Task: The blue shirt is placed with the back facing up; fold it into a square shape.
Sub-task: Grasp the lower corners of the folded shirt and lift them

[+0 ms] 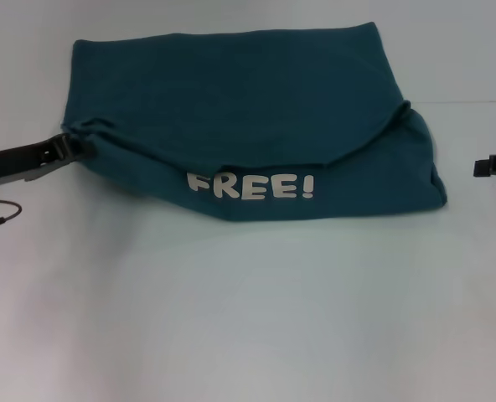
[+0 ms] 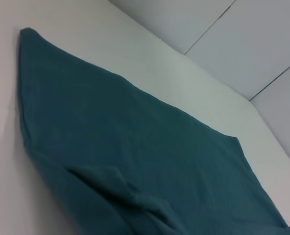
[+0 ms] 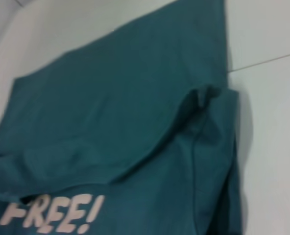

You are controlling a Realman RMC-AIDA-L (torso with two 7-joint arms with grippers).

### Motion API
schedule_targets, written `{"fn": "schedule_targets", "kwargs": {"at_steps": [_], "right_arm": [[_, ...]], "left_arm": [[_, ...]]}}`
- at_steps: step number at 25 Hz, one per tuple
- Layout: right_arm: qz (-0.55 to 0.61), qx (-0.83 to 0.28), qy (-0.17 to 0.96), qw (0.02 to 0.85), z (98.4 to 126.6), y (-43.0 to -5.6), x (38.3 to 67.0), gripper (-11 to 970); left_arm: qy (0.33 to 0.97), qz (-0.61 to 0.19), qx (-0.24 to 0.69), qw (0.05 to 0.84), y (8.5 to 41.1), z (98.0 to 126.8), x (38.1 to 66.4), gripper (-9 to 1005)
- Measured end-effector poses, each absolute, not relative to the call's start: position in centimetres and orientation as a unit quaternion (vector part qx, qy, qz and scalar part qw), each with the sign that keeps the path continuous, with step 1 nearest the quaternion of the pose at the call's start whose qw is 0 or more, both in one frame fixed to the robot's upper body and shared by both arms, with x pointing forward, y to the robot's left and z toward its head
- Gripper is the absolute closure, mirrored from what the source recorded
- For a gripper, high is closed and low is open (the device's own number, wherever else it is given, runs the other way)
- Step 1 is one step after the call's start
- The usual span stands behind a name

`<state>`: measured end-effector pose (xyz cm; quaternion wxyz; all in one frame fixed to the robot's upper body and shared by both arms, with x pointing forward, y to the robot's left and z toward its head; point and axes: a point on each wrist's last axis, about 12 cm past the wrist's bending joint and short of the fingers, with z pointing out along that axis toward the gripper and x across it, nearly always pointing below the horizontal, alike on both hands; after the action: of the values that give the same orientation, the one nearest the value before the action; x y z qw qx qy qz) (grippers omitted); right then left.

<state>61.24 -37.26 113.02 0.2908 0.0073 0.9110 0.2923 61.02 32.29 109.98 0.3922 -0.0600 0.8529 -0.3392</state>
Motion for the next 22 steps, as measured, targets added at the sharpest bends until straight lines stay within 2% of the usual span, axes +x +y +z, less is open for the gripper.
{"fn": "schedule_targets", "kwargs": {"at_steps": [9, 22], "right_arm": [[0.232, -0.012, 0.935, 0.268, 113.3, -32.8, 64.6, 333], [0.215, -0.011, 0.942, 0.258, 111.7, -30.2, 65.2, 336]], "left_arm": [[0.858, -0.326, -0.057, 0.393, 31.8, 109.9, 61.5, 994], [0.857, -0.326, -0.057, 0.394, 31.7, 110.0, 61.7, 995]]}}
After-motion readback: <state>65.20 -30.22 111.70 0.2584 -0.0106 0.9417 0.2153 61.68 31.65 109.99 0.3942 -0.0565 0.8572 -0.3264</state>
